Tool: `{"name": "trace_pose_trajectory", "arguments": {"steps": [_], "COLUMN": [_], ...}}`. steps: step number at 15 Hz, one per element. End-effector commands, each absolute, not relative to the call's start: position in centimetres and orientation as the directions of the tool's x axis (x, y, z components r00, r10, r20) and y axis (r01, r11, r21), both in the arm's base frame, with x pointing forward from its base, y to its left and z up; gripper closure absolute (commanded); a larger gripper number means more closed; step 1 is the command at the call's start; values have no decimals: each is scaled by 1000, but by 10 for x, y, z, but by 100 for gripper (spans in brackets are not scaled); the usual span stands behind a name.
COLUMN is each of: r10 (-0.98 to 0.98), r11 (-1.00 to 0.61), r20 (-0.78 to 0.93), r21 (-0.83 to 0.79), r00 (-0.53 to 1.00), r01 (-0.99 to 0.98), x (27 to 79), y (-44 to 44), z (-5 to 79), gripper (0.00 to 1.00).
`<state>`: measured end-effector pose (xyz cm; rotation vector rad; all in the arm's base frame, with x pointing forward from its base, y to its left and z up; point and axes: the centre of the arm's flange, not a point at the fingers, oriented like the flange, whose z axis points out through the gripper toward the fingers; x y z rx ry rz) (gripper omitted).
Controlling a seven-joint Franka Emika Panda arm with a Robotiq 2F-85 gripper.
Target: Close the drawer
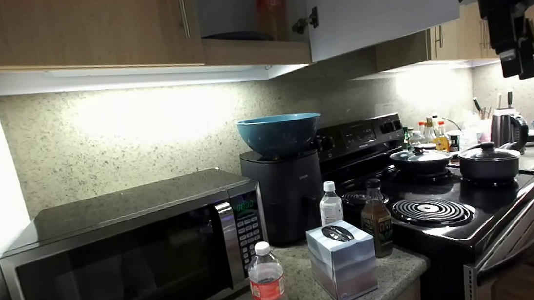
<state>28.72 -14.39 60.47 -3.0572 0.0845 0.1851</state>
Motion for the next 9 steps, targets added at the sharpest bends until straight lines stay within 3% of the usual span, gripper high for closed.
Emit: {"name": "trace_pose_trajectory", "arguments": {"steps": [1, 7, 9], "r10": [-234, -498, -453], "r11": [-971, -867, -891], "r20": [-43, 105, 84], "r21": [-47, -30, -55], "r00": [971, 861, 887], "r01": [-235, -497, -450], "x": [263, 241, 238], "y": [-180, -235, -234], "z": [618, 627, 633], "gripper": [0, 0, 0]}}
